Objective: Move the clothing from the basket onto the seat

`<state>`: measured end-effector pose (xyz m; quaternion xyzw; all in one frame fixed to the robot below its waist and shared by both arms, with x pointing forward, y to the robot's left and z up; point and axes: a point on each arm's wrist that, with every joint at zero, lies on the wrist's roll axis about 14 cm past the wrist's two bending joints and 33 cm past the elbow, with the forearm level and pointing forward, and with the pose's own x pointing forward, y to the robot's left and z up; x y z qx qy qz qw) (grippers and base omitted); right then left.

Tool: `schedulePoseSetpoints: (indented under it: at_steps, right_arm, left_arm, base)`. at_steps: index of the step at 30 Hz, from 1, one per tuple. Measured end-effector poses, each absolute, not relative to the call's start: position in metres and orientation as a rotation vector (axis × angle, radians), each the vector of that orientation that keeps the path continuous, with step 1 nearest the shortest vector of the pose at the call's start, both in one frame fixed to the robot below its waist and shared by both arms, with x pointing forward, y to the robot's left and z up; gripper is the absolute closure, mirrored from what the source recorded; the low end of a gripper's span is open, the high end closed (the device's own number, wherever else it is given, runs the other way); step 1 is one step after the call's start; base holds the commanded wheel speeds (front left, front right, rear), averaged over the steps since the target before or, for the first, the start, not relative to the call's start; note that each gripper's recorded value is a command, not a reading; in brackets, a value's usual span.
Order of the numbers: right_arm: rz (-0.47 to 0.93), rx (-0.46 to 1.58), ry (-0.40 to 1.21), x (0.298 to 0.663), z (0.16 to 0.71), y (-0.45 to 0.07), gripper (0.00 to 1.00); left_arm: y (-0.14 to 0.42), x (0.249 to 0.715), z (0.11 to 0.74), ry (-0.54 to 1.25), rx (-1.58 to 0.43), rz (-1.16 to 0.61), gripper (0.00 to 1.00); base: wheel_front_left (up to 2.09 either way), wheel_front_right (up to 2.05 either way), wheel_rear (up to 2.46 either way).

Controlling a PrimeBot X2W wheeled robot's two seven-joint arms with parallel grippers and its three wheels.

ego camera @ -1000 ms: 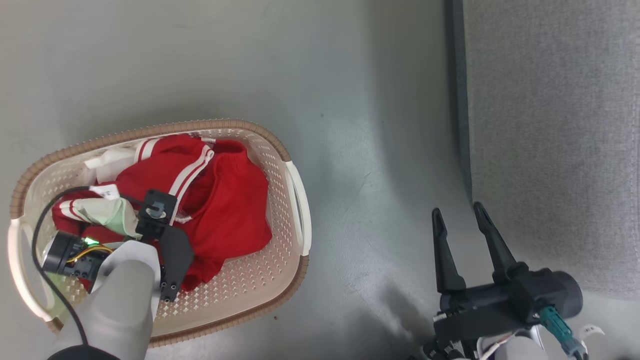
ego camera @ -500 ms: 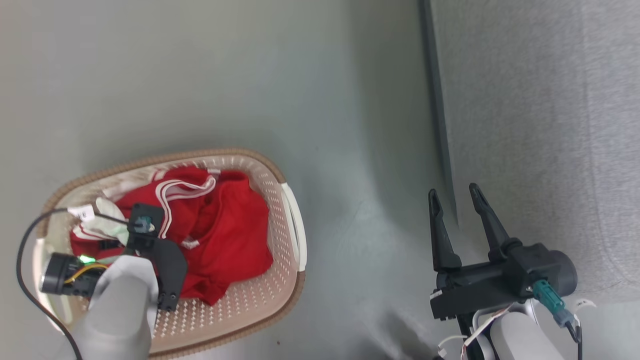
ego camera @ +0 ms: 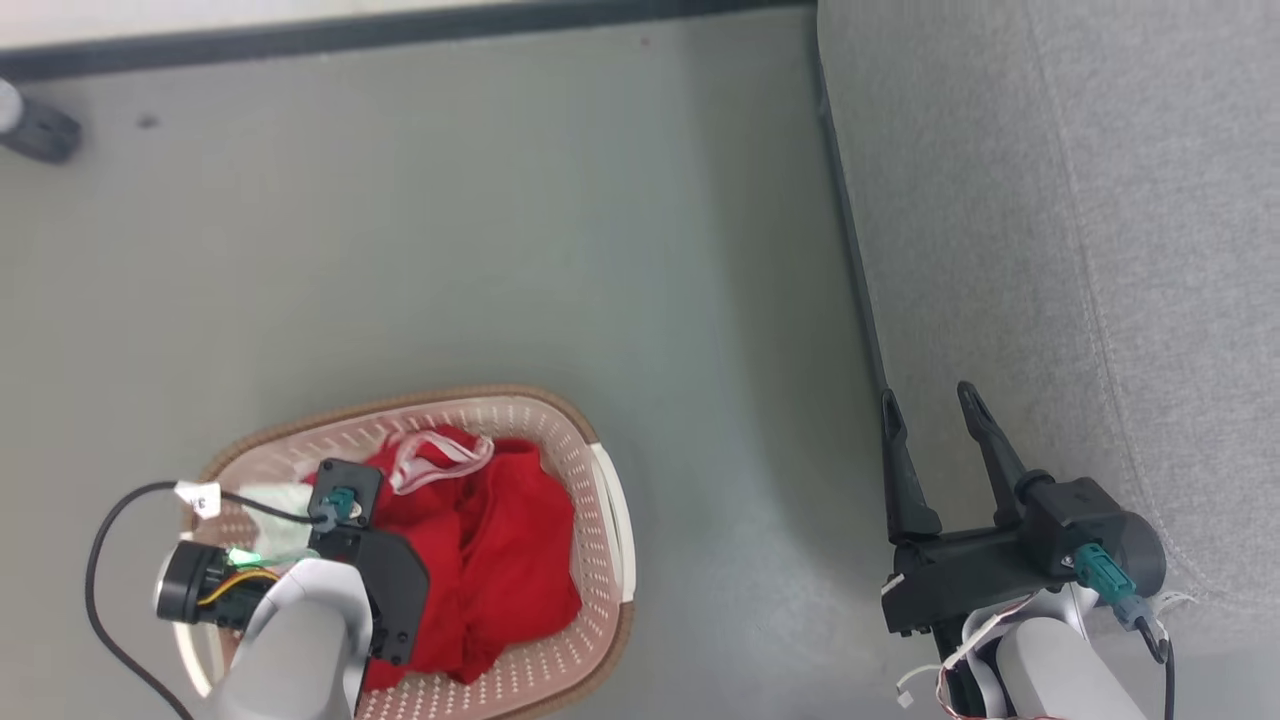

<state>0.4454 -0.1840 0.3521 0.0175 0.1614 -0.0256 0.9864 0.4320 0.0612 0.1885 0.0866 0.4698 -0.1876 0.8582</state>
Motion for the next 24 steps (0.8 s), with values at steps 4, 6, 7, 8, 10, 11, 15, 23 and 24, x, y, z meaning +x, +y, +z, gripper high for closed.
schedulePoseSetpoints:
  at_steps: [4,6,7,8,10,11,15,23,24]
  right_arm:
    - [-0.043,0.043,0.299,0.445,0.365,-0.183,0.00]
    - [-0.038,0.047,0.284,0.445,0.373,-0.181,0.00]
    - [-0.036,0.048,0.276,0.445,0.376,-0.181,0.00]
    - [-0.030,0.050,0.263,0.444,0.383,-0.180,0.00]
    - [-0.028,0.052,0.250,0.443,0.390,-0.180,0.00]
    - [-0.030,0.058,0.243,0.442,0.393,-0.180,0.00]
    - [-0.017,0.067,0.240,0.431,0.399,-0.176,0.00]
    - [0.031,0.082,0.212,0.414,0.416,-0.161,0.00]
    - [0.040,0.084,0.208,0.412,0.418,-0.158,0.00]
  left_arm:
    - [0.061,0.438,0.214,0.896,0.174,-0.398,1.00]
    - [0.061,0.441,0.227,0.846,0.171,-0.403,1.00]
    - [0.061,0.444,0.234,0.817,0.170,-0.401,1.00]
    - [0.061,0.449,0.249,0.760,0.163,-0.400,1.00]
    - [0.064,0.452,0.263,0.709,0.163,-0.394,1.00]
    - [0.064,0.454,0.270,0.688,0.163,-0.392,1.00]
    - [0.067,0.457,0.298,0.609,0.167,-0.387,1.00]
    - [0.071,0.465,0.360,0.436,0.156,-0.374,1.00]
    - [0.071,0.466,0.371,0.406,0.147,-0.379,1.00]
  base:
    - [0.00,0.00,0.00]
    - [0.00,0.00,0.00]
    - [0.00,0.00,0.00]
    - [0.00,0.00,0.00]
    - [0.00,0.00,0.00]
    - [0.00,0.00,0.00]
    - [0.00,0.00,0.00]
    - [0.00,0.00,0.00]
    - [0.00,0.00,0.00]
